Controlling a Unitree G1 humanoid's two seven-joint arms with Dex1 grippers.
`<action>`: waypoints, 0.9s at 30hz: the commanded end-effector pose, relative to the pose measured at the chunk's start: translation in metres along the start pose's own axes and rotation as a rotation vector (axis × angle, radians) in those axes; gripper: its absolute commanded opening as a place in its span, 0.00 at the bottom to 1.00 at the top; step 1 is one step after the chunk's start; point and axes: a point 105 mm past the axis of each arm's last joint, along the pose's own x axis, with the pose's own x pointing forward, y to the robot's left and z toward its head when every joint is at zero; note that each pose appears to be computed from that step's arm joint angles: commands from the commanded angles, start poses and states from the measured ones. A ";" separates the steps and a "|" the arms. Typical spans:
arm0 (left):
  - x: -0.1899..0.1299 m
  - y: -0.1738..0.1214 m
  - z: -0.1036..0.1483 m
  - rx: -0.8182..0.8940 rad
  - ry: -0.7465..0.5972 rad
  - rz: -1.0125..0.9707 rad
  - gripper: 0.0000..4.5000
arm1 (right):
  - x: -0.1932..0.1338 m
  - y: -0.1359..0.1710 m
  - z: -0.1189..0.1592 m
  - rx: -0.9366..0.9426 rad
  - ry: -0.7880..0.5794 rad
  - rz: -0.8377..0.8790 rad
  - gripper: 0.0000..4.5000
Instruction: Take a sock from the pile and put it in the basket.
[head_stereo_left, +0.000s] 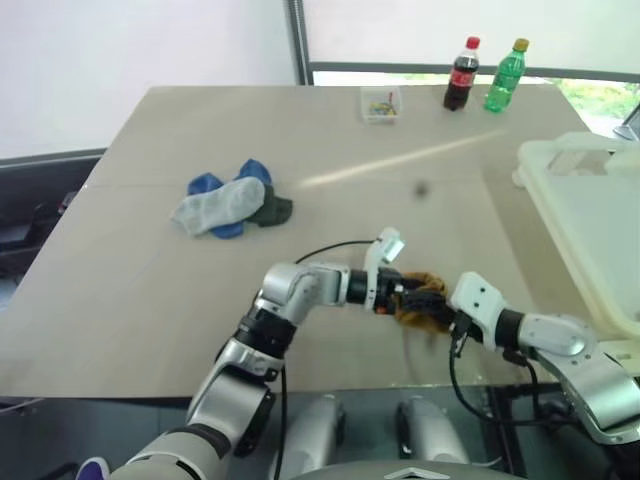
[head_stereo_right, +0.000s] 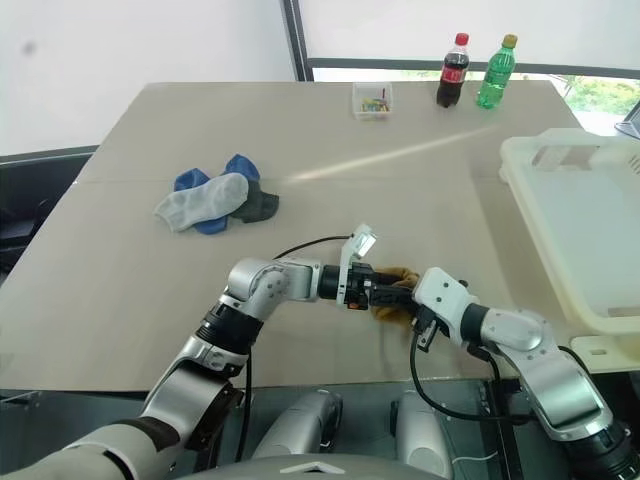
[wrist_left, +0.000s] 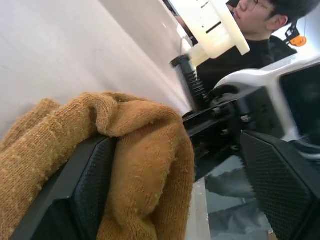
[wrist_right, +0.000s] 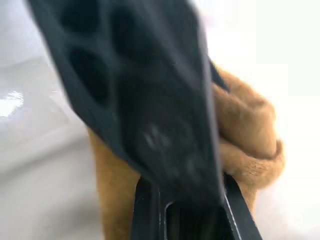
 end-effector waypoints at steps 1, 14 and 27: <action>0.005 0.013 -0.031 -0.049 0.100 0.037 0.93 | -0.018 -0.006 0.024 -0.061 -0.084 -0.052 0.01; -0.043 -0.016 0.007 0.210 -0.091 -0.051 0.93 | -0.042 -0.024 0.035 0.286 -0.154 -0.202 0.81; -0.105 -0.031 0.004 0.647 -0.103 0.184 0.93 | 0.002 -0.023 -0.004 0.469 0.142 -0.199 0.98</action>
